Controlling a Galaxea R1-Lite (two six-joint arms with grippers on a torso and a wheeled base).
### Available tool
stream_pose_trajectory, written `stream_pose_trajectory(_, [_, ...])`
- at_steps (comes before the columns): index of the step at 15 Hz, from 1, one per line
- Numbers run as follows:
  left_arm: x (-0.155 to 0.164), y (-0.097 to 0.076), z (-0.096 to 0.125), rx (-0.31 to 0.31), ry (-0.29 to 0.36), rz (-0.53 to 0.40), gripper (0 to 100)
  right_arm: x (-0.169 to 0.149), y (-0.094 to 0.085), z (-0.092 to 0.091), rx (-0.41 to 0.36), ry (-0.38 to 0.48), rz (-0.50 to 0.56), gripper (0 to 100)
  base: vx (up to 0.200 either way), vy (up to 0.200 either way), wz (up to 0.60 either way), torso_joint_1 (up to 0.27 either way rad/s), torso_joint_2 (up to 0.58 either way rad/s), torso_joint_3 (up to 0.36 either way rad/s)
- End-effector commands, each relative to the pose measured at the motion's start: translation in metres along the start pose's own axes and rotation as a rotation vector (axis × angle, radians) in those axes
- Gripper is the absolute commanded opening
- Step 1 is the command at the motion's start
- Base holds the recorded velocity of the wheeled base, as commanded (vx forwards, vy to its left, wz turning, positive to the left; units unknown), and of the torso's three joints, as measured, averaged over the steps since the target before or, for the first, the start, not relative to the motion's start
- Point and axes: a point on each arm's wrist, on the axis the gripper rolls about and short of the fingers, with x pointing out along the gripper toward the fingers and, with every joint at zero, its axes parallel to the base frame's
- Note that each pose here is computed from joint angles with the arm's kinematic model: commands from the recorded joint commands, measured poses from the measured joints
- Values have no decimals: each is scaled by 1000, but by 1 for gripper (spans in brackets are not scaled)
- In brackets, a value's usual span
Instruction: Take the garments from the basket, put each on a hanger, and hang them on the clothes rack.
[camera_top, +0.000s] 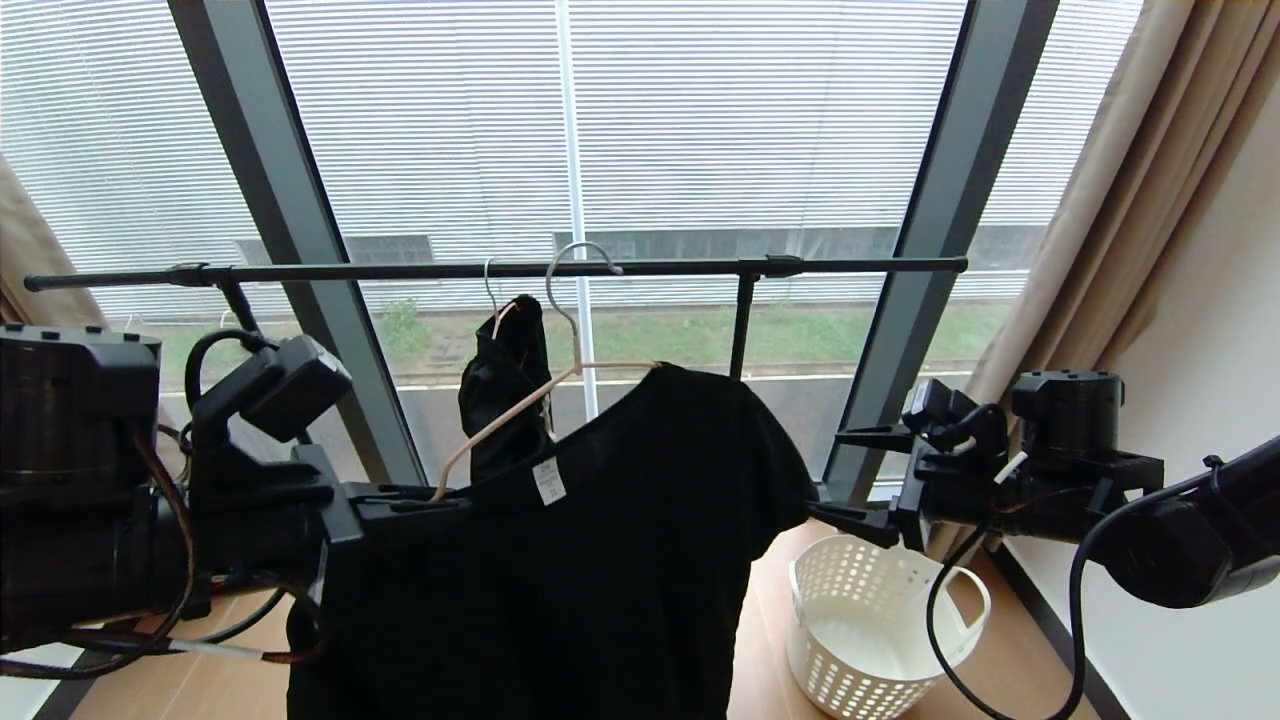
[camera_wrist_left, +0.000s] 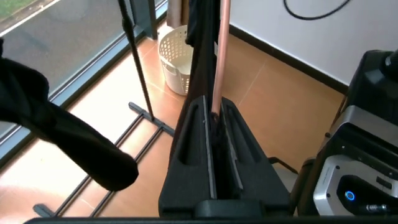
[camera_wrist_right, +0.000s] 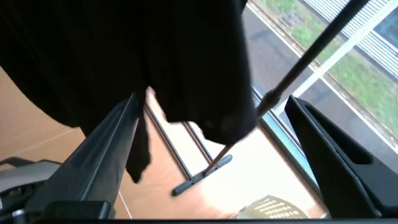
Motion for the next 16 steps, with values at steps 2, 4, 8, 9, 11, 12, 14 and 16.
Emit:
stream_pose_trajectory(2, [28, 9, 15, -83, 24, 51, 0, -6, 33, 48, 13, -67, -74, 100, 0, 0, 0, 0, 0, 0])
stream_pose_trajectory(4, [46, 10, 23, -112, 36, 98, 0, -10, 42, 62, 5, -85, -134, 100, 0, 0, 0, 0, 0, 0])
stream_pose_trajectory(8, [88, 10, 28, -128, 89, 221, 0, -10, 49, 71, 5, -85, -212, 100, 0, 0, 0, 0, 0, 0])
stream_pose_trajectory(9, [100, 13, 32, -160, 88, 259, 0, -9, 49, 71, 5, -84, -210, 100, 0, 0, 0, 0, 0, 0])
stream_pose_trajectory(11, [125, 20, 34, -188, 98, 323, 0, -10, 49, 71, 6, -84, -212, 100, 0, 0, 0, 0, 0, 0])
stream_pose_trajectory(12, [136, 24, 34, -203, 101, 354, 0, -9, 49, 70, 6, -82, -211, 100, 0, 0, 0, 0, 0, 0])
stream_pose_trajectory(14, [156, 33, 38, -230, 90, 414, 0, -9, 49, 70, 7, -81, -211, 100, 0, 0, 0, 0, 0, 0])
stream_pose_trajectory(16, [172, 41, 41, -254, 75, 444, 0, -9, 49, 70, 6, -82, -211, 100, 0, 0, 0, 0, 0, 0])
